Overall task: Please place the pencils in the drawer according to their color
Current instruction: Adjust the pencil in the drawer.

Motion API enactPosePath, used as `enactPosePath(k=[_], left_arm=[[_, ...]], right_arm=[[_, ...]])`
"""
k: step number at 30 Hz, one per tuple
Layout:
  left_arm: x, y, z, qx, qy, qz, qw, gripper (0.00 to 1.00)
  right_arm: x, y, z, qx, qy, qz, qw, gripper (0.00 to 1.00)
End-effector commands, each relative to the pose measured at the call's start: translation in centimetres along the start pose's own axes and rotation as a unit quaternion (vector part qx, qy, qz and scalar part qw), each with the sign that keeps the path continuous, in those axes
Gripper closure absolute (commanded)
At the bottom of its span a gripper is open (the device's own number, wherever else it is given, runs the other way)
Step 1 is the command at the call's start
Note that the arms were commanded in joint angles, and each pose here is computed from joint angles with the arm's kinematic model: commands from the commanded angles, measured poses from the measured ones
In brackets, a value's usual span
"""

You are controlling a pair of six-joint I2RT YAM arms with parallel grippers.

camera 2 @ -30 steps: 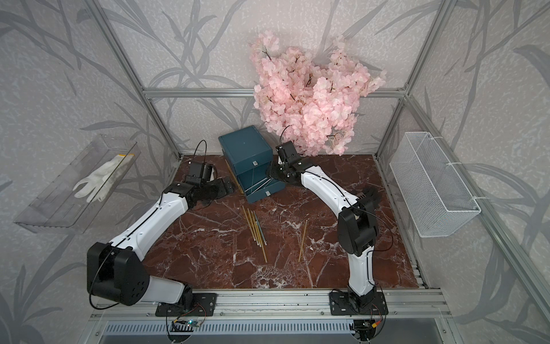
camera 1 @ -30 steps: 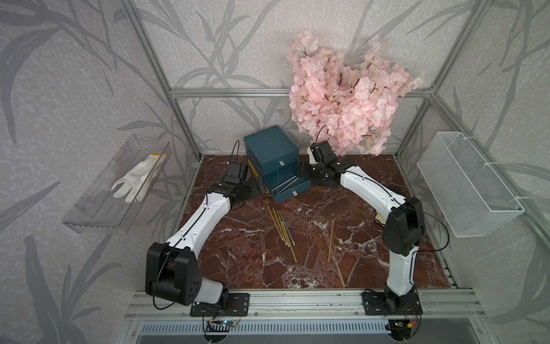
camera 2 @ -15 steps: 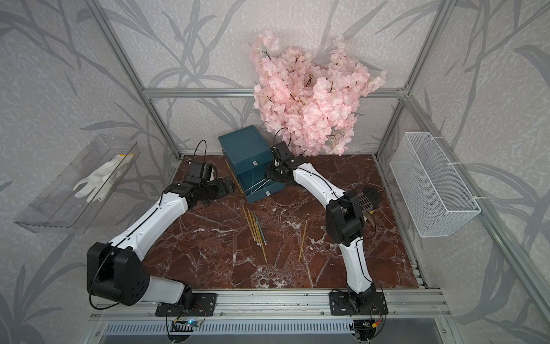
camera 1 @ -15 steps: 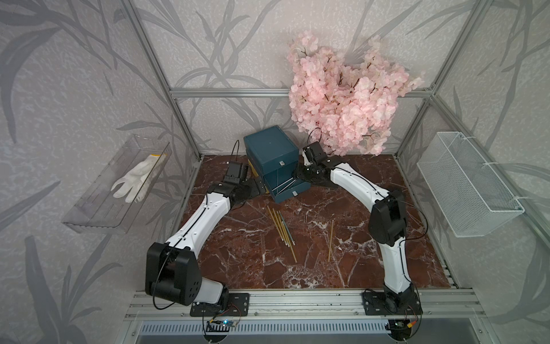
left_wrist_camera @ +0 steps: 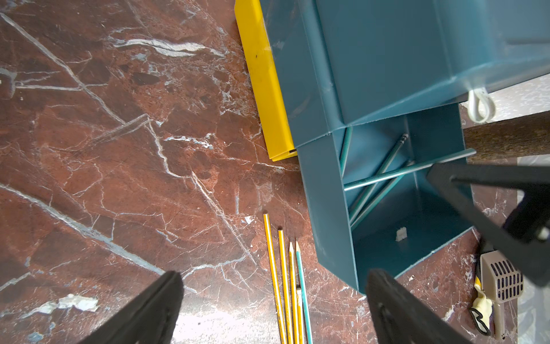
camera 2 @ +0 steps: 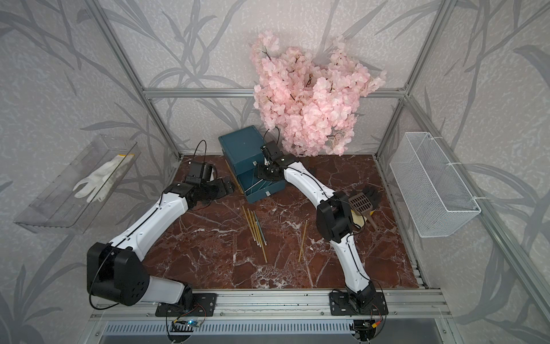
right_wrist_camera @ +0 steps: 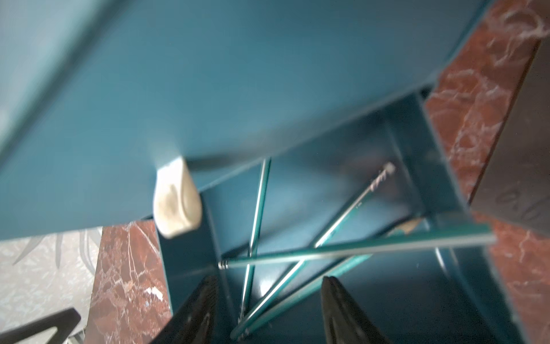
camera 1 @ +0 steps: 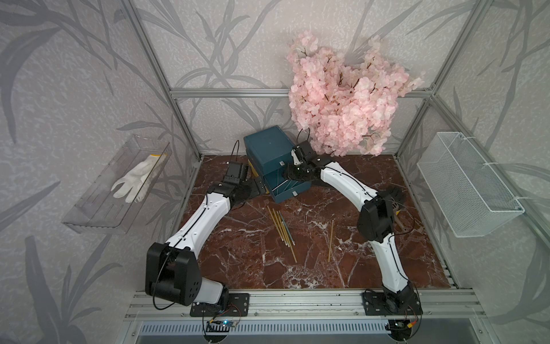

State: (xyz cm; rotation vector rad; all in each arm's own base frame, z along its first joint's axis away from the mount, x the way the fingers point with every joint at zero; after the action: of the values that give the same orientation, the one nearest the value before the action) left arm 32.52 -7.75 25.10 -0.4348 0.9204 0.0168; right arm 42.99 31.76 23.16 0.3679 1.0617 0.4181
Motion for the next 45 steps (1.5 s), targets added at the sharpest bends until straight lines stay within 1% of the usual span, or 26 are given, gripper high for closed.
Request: enactPosePath(k=[1,5,15,23,28,30,34,37,39,42,45], left_arm=[[-0.8,-0.2,0.3,0.002,-0.017,-0.002,1.000,0.00],[-0.7,-0.1,0.1,0.000,-0.017,-0.006,1.000,0.00],[-1.3,-0.3,0.6,0.001,-0.025,-0.003,1.000,0.00],[-1.7,-0.4,0.8,0.001,-0.029,-0.002,1.000,0.00],[-1.7,-0.3,0.8,0.002,-0.029,0.000,1.000,0.00],[-1.6,-0.4,0.8,0.002,-0.027,0.000,1.000,0.00],[-1.8,-0.4,0.8,0.001,-0.030,-0.002,1.000,0.00],[-1.6,-0.4,0.7,0.002,-0.028,-0.003,1.000,0.00],[-1.4,-0.4,0.7,0.002,-0.025,-0.004,1.000,0.00],[-1.2,-0.3,0.6,0.000,-0.022,-0.005,1.000,0.00],[-1.3,-0.3,0.6,0.000,-0.024,-0.006,1.000,0.00]], right_arm=[[-4.0,1.0,1.0,-0.018,-0.051,0.019,0.998,0.41],[-4.6,0.4,1.0,-0.030,-0.066,0.001,0.997,0.40],[-1.1,-1.4,1.6,-0.021,-0.049,-0.040,0.998,0.41],[1.5,-1.3,1.9,-0.012,-0.027,-0.040,0.999,0.40],[2.1,0.0,2.7,-0.022,-0.029,-0.022,0.999,0.41],[1.8,0.6,2.9,-0.022,-0.028,-0.011,0.999,0.41],[-0.1,1.5,2.8,-0.031,-0.031,0.007,0.999,0.41],[-2.2,1.9,2.7,-0.027,-0.062,0.031,0.997,0.41],[-3.0,1.8,2.6,-0.018,-0.088,0.036,0.995,0.40],[-3.2,1.6,2.7,-0.016,-0.093,0.025,0.995,0.41],[-2.3,1.0,2.5,-0.014,-0.086,0.008,0.996,0.40]])
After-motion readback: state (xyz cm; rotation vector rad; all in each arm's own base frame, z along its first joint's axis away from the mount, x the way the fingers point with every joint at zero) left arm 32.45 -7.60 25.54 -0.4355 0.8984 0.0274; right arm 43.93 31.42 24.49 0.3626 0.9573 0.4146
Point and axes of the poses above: each gripper's point midway between its finger pads, its own x axis out along the fingers, its own y axis along the line the jaws close on, z = x × y, the point moved 9 cm from there along -x, back along the fingers, and after that the axes turned 2 degrees about x, right-handed, at the moved point
